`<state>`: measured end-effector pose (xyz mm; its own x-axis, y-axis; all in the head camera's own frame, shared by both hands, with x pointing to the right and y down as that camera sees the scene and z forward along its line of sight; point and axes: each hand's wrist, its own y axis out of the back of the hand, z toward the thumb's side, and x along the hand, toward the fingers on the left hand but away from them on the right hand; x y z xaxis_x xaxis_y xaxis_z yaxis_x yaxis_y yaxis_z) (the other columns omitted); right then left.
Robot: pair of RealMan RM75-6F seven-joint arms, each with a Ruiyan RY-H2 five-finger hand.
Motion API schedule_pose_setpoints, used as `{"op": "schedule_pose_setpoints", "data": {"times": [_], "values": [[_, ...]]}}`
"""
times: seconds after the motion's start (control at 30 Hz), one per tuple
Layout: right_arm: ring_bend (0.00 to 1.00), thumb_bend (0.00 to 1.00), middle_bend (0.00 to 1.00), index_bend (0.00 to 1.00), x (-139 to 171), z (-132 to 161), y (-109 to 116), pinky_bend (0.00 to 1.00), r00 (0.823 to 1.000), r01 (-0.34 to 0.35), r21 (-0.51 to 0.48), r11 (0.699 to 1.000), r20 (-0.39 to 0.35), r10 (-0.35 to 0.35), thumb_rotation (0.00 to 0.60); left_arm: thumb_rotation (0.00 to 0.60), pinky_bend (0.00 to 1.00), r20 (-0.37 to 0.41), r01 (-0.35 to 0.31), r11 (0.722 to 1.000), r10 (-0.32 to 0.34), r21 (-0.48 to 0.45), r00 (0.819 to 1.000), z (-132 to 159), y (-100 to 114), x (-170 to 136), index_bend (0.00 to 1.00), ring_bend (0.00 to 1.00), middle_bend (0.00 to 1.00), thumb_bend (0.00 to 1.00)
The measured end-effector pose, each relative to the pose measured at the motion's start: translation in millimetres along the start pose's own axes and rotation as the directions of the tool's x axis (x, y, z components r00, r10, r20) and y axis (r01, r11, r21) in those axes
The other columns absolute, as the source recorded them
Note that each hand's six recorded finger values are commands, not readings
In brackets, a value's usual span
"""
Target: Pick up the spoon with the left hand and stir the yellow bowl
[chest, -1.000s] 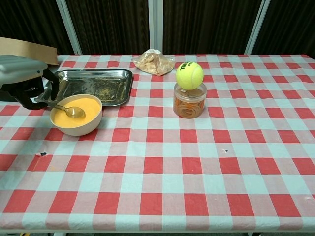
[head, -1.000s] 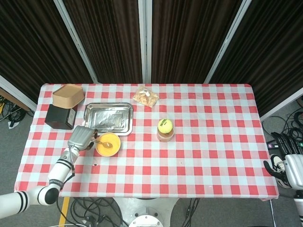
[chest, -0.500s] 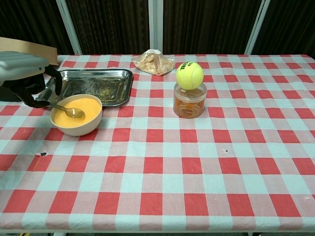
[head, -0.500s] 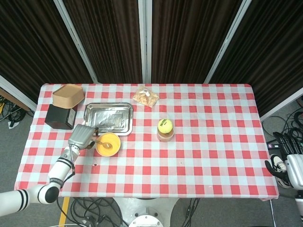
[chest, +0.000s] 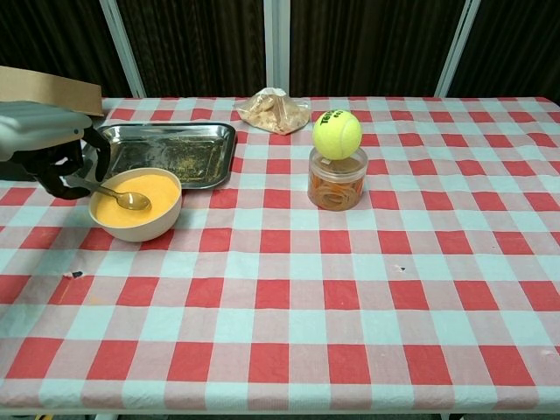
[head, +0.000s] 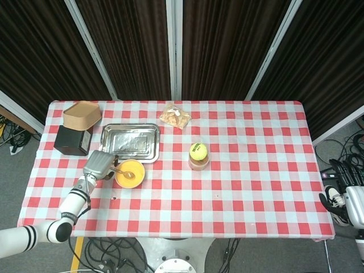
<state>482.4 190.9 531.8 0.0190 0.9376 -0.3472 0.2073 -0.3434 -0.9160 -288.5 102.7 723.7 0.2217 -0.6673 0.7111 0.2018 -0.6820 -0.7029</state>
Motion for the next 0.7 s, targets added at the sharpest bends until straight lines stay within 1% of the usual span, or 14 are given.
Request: {"op": "schedule_pose_setpoints", "data": {"times": [0.37, 0.7], "values": [[0.00, 0.27, 0.08, 0.00, 0.0, -0.1, -1.2, 0.00, 1.000, -0.003, -0.001, 1.000, 0.002, 0.003, 0.600, 0.600, 0.97, 0.001, 0.006, 1.000, -0.006, 0.001, 1.000, -0.8, -1.6, 2.2, 0.57, 0.93, 0.97, 0.38], [0.00, 0.27, 0.08, 0.00, 1.1, -1.3, -1.3, 0.00, 1.000, -0.002, -0.004, 1.000, 0.005, 0.002, 0.600, 0.600, 0.97, 0.003, -0.005, 1.000, 0.005, 0.021, 1.000, -0.6, -0.1, 2.0, 0.61, 0.93, 0.98, 0.38]]}}
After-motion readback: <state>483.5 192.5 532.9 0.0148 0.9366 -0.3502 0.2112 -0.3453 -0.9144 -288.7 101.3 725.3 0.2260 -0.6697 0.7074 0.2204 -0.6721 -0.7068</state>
